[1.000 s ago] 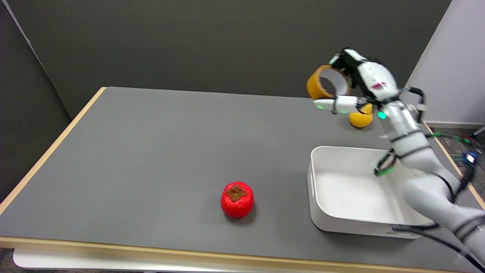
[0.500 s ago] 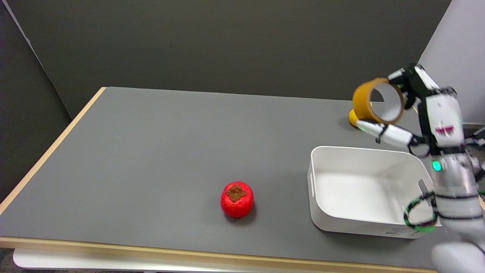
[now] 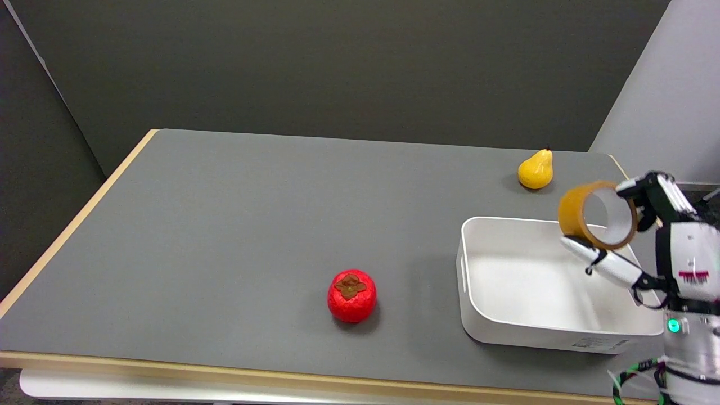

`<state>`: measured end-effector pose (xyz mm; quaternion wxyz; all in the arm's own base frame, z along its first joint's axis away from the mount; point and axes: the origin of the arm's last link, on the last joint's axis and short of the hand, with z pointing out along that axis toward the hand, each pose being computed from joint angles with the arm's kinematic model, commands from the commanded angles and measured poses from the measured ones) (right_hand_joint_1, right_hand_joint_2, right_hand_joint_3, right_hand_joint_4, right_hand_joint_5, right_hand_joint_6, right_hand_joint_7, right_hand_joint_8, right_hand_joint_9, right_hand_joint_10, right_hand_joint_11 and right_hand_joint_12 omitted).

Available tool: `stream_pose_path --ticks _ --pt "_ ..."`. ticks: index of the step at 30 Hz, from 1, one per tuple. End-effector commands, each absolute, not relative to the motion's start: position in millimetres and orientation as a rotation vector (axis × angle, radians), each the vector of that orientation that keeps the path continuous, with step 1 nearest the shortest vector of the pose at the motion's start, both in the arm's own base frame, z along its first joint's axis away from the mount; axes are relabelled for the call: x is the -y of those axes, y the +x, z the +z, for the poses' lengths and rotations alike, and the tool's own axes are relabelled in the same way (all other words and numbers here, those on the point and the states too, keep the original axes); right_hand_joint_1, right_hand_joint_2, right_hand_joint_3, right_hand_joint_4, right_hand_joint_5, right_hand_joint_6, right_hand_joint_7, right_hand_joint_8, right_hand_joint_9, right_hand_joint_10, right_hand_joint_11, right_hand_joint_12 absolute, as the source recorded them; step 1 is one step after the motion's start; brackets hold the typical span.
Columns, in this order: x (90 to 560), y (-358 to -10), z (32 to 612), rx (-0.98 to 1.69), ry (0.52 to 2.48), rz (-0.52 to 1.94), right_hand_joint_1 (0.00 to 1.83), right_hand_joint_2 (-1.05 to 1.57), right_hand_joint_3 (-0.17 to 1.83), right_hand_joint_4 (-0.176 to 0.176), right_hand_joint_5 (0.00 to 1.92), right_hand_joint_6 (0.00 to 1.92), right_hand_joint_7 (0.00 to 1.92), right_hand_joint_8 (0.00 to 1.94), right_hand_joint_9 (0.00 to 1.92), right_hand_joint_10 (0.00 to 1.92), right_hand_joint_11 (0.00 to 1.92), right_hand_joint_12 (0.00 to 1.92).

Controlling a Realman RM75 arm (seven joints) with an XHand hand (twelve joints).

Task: Place the yellow tape into the white container.

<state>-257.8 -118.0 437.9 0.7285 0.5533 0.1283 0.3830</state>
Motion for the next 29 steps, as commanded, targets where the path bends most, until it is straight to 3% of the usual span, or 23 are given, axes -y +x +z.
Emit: stream_pose_path --ticks 1,2,3,5,6,8,10,12,14,20,25,29 --pt "85.6 -299.1 430.2 -0.263 1.116 0.857 0.9 0.82 0.82 0.081 0.49 1.16 0.74 1.06 0.69 1.25 0.6 1.71" --pt "86.8 -298.0 430.7 -0.261 1.124 0.87 0.8 0.76 0.9 0.096 0.43 0.97 0.67 0.9 0.61 1.17 0.51 1.65" --pt "90.6 -295.7 431.0 -0.26 1.138 0.9 0.71 0.73 0.91 0.087 0.37 0.79 0.59 0.72 0.53 1.07 0.42 1.57" --pt "96.2 -291.5 431.5 -0.264 1.153 0.944 0.47 0.63 0.96 0.074 0.16 0.45 0.27 0.4 0.21 0.73 0.11 1.2" --pt "100.0 -288.8 431.3 -0.269 1.167 0.962 0.43 0.62 0.94 0.071 0.12 0.37 0.21 0.33 0.14 0.66 0.04 1.14" --pt "107.0 -284.5 430.0 -0.276 1.191 0.99 0.45 0.63 0.87 0.068 0.09 0.28 0.17 0.26 0.1 0.56 0.0 1.12" --pt "113.2 -280.3 428.4 -0.289 1.209 1.009 0.39 0.55 0.89 0.062 0.0 0.05 0.0 0.04 0.0 0.14 0.0 0.82" --pt "120.3 -273.9 424.9 -0.308 1.232 1.042 0.39 0.55 0.88 0.057 0.0 0.0 0.0 0.0 0.0 0.0 0.0 0.7" --pt "126.0 -268.2 420.5 -0.319 1.256 1.071 0.41 0.59 0.73 0.061 0.0 0.0 0.0 0.0 0.0 0.0 0.0 0.6" --pt "144.6 -247.4 397.6 -0.353 1.355 1.183 0.42 0.59 0.71 0.06 0.0 0.0 0.0 0.0 0.0 0.0 0.0 0.41" --pt "161.2 -226.6 382.8 -0.386 1.431 1.27 0.43 0.57 0.74 0.058 0.0 0.0 0.0 0.0 0.0 0.0 0.0 0.15" --pt "168.8 -207.8 393.6 -0.432 1.39 1.386 0.39 0.6 0.71 0.052 0.0 0.0 0.0 0.0 0.0 0.0 0.0 0.02"
